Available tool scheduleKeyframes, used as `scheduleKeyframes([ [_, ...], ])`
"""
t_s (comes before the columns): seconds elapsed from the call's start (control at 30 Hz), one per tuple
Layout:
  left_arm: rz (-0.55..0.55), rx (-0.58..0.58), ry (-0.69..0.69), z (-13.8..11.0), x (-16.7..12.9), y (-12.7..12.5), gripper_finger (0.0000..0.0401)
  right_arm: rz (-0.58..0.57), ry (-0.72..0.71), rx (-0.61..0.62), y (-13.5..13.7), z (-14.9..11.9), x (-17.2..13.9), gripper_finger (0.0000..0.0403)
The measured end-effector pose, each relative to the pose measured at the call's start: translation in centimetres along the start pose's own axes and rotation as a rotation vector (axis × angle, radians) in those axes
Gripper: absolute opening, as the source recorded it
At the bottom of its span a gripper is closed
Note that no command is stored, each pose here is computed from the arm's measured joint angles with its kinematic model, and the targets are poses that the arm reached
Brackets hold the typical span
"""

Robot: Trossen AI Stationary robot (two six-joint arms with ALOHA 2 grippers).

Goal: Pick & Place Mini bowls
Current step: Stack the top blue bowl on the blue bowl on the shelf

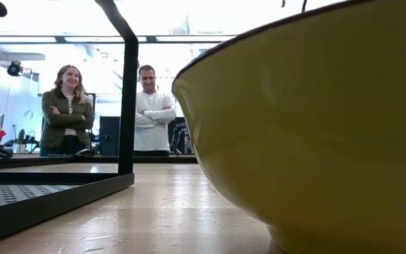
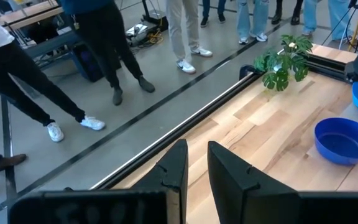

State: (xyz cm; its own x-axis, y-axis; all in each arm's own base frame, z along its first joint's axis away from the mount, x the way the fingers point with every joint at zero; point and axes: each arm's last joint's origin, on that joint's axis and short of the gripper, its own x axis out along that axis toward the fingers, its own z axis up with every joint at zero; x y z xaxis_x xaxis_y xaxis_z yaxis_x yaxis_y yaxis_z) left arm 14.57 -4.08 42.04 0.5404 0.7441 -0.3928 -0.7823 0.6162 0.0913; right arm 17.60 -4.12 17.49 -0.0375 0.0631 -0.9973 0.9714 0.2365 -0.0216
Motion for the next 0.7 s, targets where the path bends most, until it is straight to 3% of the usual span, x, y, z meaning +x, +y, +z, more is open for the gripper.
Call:
scheduleKeyframes([
  [0.7,-0.004,-0.009,0.0,0.0,0.0,-0.1,0.0055,-0.045,0.011,-0.005,-0.9,-0.3,1.4,0.0056],
])
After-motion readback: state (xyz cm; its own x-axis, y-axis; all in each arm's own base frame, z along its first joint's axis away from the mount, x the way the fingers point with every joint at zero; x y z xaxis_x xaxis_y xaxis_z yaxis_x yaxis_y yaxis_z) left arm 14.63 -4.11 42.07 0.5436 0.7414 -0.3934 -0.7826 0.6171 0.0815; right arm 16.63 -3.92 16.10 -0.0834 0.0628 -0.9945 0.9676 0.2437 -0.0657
